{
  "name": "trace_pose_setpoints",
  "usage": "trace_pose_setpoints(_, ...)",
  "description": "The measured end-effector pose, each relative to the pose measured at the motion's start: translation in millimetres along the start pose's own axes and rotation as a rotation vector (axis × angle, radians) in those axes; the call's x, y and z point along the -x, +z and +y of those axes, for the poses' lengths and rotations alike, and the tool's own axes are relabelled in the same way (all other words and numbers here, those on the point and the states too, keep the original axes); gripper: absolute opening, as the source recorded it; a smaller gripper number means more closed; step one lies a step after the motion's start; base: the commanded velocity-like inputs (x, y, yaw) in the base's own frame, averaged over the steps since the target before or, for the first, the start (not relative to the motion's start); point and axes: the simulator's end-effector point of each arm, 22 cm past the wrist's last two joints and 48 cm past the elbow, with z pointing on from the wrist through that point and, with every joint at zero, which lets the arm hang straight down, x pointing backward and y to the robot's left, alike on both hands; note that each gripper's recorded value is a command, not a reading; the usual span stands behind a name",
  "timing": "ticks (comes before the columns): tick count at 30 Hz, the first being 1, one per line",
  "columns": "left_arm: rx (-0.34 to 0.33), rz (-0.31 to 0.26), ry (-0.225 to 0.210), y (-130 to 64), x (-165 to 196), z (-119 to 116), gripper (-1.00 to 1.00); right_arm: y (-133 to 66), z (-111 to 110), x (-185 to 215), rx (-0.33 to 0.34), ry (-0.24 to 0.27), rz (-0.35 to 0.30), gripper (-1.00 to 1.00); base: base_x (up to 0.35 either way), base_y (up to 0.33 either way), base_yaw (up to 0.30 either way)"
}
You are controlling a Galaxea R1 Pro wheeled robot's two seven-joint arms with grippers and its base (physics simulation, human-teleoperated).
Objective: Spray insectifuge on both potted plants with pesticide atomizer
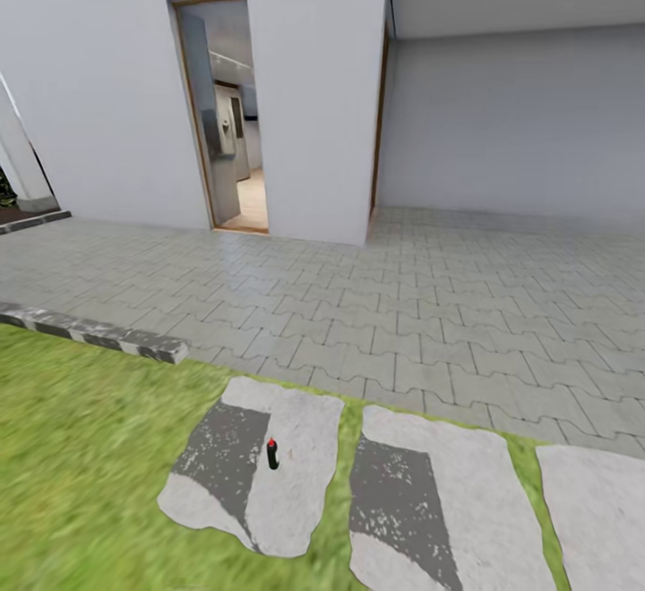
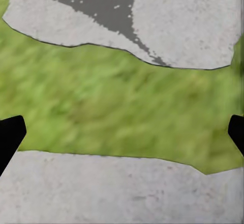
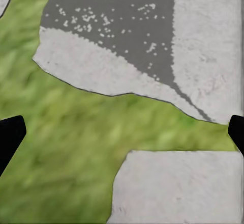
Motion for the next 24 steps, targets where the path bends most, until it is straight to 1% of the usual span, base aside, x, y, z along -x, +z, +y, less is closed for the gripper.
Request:
trace_pose_setpoints(4,0.000,0.001,0.000,-0.1,-0.4,0.3,1.00,0.0,0.0,0.0,0.000,0.000,0.000,1.00,0.247,-0.186,0.000)
trace_pose_setpoints(11,0.002,-0.002,-0.001,0.2,0.8,0.9,1.00,0.1,0.0,0.0,0.000,0.000,0.000,1.00,0.180,-0.228,0.000)
trace_pose_setpoints(13,-0.001,-0.012,0.002,1.0,5.7,-0.3,1.00,0.4,-0.2,1.5,0.000,0.000,-0.003,1.00,0.161,-0.228,0.000)
trace_pose_setpoints(16,-0.004,-0.023,0.001,4.0,15.2,-3.0,1.00,1.3,0.1,6.5,-0.001,0.003,-0.014,1.00,0.053,-0.076,0.000)
trace_pose_setpoints(19,-0.006,-0.084,-0.003,14.0,56.8,-5.2,1.00,4.0,0.0,22.8,-0.002,0.003,-0.047,1.00,0.017,-0.025,0.000)
trace_pose_setpoints(20,-0.004,-0.116,-0.005,18.9,80.3,-4.5,1.00,5.6,-0.1,33.6,-0.002,0.003,-0.069,1.00,0.007,-0.011,0.000)
trace_pose_setpoints(21,-0.002,-0.150,-0.008,23.7,105.6,-4.1,1.00,7.4,-0.6,46.9,-0.003,0.003,-0.095,1.00,0.004,-0.005,0.000)
trace_pose_setpoints(22,-0.001,-0.195,-0.013,29.1,140.4,-4.1,1.00,9.9,-1.6,68.9,-0.005,0.002,-0.138,1.00,0.002,-0.003,0.000)
trace_pose_setpoints(23,0.002,-0.224,-0.017,31.9,163.4,-3.8,1.00,11.4,-3.2,85.5,-0.007,0.001,-0.169,1.00,0.001,-0.002,0.000)
trace_pose_setpoints(24,0.011,-0.263,-0.024,34.4,193.2,-2.6,1.00,13.2,-5.7,112.0,-0.011,0.000,-0.219,1.00,0.001,-0.001,0.000)
